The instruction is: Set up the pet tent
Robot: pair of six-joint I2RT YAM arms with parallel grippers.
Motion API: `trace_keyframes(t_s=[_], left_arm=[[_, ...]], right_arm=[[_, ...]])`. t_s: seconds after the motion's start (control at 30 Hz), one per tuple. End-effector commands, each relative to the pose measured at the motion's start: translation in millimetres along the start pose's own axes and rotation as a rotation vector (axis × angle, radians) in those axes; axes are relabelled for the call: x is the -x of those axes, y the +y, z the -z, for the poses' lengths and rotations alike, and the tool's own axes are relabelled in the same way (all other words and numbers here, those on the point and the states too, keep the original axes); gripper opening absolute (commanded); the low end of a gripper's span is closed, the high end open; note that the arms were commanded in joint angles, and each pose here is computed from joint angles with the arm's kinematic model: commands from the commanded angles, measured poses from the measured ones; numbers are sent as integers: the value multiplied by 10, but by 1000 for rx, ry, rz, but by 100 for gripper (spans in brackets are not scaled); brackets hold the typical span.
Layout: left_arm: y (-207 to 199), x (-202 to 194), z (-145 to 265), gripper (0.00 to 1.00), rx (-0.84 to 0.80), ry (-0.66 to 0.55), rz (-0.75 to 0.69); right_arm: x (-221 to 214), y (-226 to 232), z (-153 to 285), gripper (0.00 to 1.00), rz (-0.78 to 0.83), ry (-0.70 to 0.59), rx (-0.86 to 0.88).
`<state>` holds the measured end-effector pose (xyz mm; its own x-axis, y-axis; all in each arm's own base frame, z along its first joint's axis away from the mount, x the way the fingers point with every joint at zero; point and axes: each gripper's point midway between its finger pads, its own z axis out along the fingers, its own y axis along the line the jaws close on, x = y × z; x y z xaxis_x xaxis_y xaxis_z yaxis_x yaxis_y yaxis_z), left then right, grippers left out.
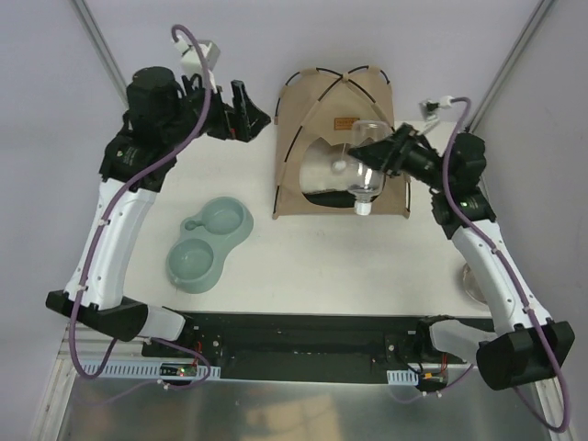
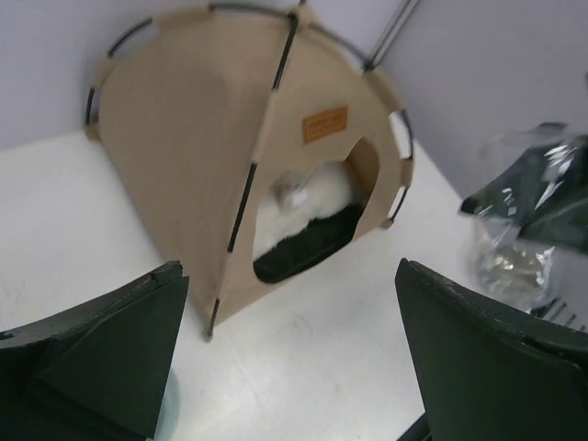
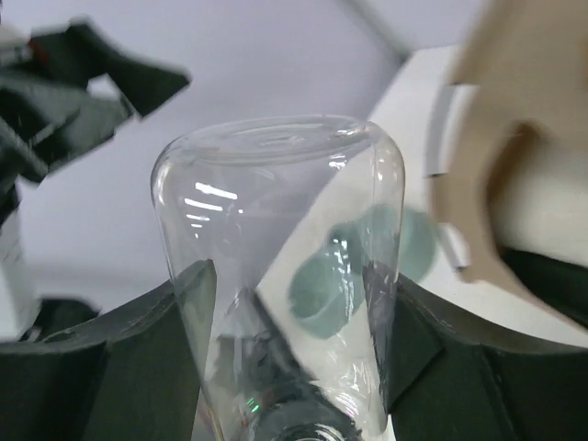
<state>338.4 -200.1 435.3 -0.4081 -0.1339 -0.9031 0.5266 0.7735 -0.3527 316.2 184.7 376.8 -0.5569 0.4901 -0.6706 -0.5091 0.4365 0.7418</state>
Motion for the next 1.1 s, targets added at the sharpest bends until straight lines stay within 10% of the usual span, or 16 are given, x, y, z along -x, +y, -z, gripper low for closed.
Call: trace_keyframes(t_s=[0.0, 0.4, 1.07], left_arm=[[-521, 475, 458, 99, -176, -134, -27], [-1277, 142, 682, 99, -695, 84, 103], [-1241, -304, 610, 89, -780, 227, 240]], right_arm=[[-185, 1082, -168, 63, 172, 92, 321], [-923, 1774, -330, 69, 355, 340, 553], [-1126, 1757, -554, 70, 405, 379, 522]])
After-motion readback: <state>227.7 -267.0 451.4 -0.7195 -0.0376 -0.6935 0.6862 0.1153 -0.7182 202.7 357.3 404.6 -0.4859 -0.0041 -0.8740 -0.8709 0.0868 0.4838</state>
